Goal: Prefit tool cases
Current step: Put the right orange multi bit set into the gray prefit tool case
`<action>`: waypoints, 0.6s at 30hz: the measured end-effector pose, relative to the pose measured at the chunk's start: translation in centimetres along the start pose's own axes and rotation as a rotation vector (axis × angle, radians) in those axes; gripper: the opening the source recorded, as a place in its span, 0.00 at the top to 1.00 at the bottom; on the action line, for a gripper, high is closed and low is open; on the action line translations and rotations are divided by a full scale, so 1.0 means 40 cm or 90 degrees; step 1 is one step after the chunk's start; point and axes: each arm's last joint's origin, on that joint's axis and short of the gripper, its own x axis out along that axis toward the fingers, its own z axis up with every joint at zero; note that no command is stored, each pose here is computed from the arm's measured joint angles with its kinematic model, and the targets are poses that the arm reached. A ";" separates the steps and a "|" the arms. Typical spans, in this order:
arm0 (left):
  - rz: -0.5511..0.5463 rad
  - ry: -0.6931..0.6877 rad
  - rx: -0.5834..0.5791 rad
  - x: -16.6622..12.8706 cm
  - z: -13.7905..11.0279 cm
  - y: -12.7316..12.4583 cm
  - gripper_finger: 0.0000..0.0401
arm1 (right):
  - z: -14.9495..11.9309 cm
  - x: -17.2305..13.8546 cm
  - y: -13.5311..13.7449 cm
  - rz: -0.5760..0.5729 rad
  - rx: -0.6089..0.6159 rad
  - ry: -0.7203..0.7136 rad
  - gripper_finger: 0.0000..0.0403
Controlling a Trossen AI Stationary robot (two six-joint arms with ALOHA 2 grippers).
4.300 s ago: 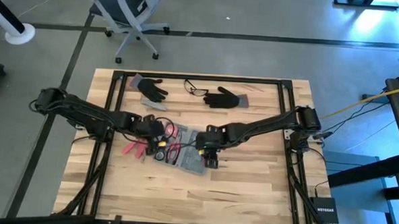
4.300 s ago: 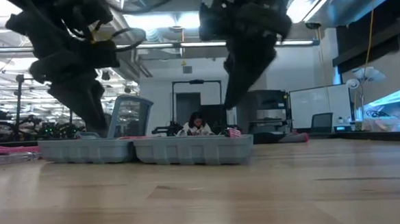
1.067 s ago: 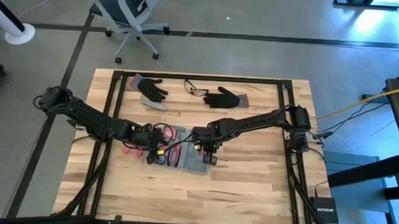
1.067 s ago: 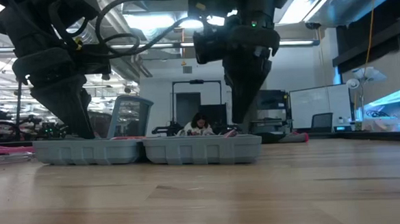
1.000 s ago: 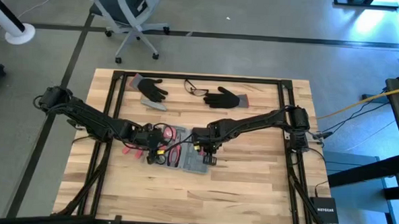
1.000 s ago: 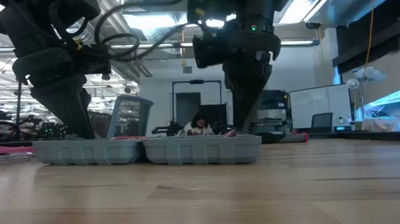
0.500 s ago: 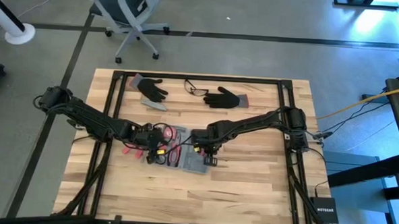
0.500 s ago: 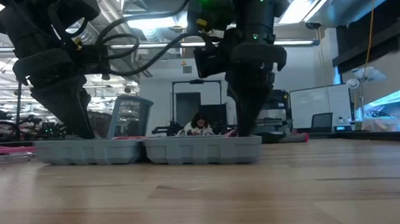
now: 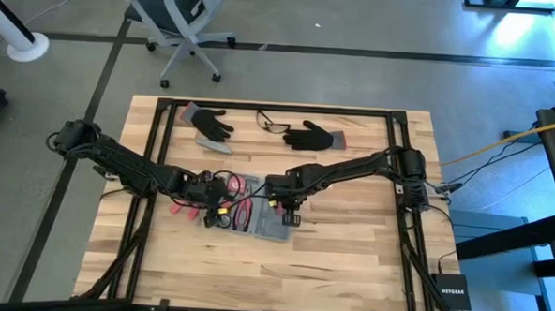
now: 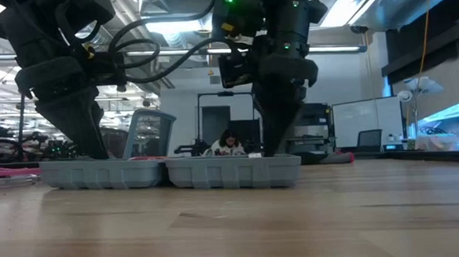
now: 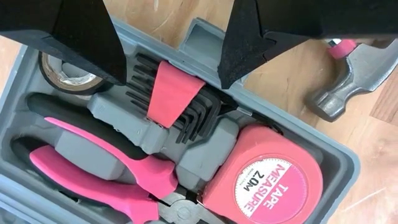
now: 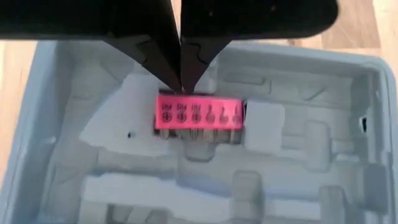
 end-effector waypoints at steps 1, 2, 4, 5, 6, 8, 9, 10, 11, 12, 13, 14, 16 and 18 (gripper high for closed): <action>0.000 0.000 0.000 0.000 0.000 0.000 0.38 | 0.002 0.000 0.001 0.002 -0.001 -0.005 1.00; 0.000 0.000 0.000 0.000 0.000 0.000 0.38 | 0.003 0.000 0.002 0.005 -0.001 -0.007 1.00; 0.000 0.000 0.000 0.000 0.000 0.000 0.38 | 0.003 0.000 0.002 0.008 -0.001 -0.009 1.00; 0.000 0.000 -0.001 0.000 0.000 0.000 0.38 | 0.003 0.000 0.002 0.009 0.000 -0.009 1.00; 0.000 0.000 -0.001 0.000 0.000 0.000 0.38 | 0.003 0.000 0.002 0.010 0.001 -0.009 1.00; 0.001 -0.002 -0.001 0.000 0.000 0.000 0.38 | 0.003 -0.002 0.002 0.011 0.005 -0.006 1.00; 0.002 -0.002 -0.001 0.000 0.000 0.000 0.38 | 0.004 -0.007 0.000 0.010 0.008 0.000 1.00; 0.002 -0.002 -0.001 0.000 0.001 0.000 0.38 | 0.007 -0.014 -0.002 0.010 0.009 0.002 1.00; 0.002 -0.002 -0.002 0.000 0.001 0.001 0.38 | 0.014 -0.022 -0.002 0.010 0.009 -0.007 1.00; 0.002 -0.002 -0.002 0.000 0.001 0.001 0.38 | 0.023 -0.031 -0.003 0.007 0.007 -0.018 1.00; 0.002 -0.002 -0.002 0.000 0.001 0.001 0.38 | 0.031 -0.040 -0.006 0.002 0.007 -0.029 1.00; 0.003 -0.003 -0.002 0.000 0.001 0.001 0.38 | 0.038 -0.047 -0.008 -0.001 0.006 -0.039 1.00; 0.004 -0.004 -0.002 0.000 0.001 0.001 0.38 | 0.050 -0.054 -0.016 0.001 0.010 -0.061 1.00; 0.004 -0.004 -0.002 0.000 0.001 0.001 0.38 | 0.052 -0.055 -0.020 0.003 0.015 -0.066 1.00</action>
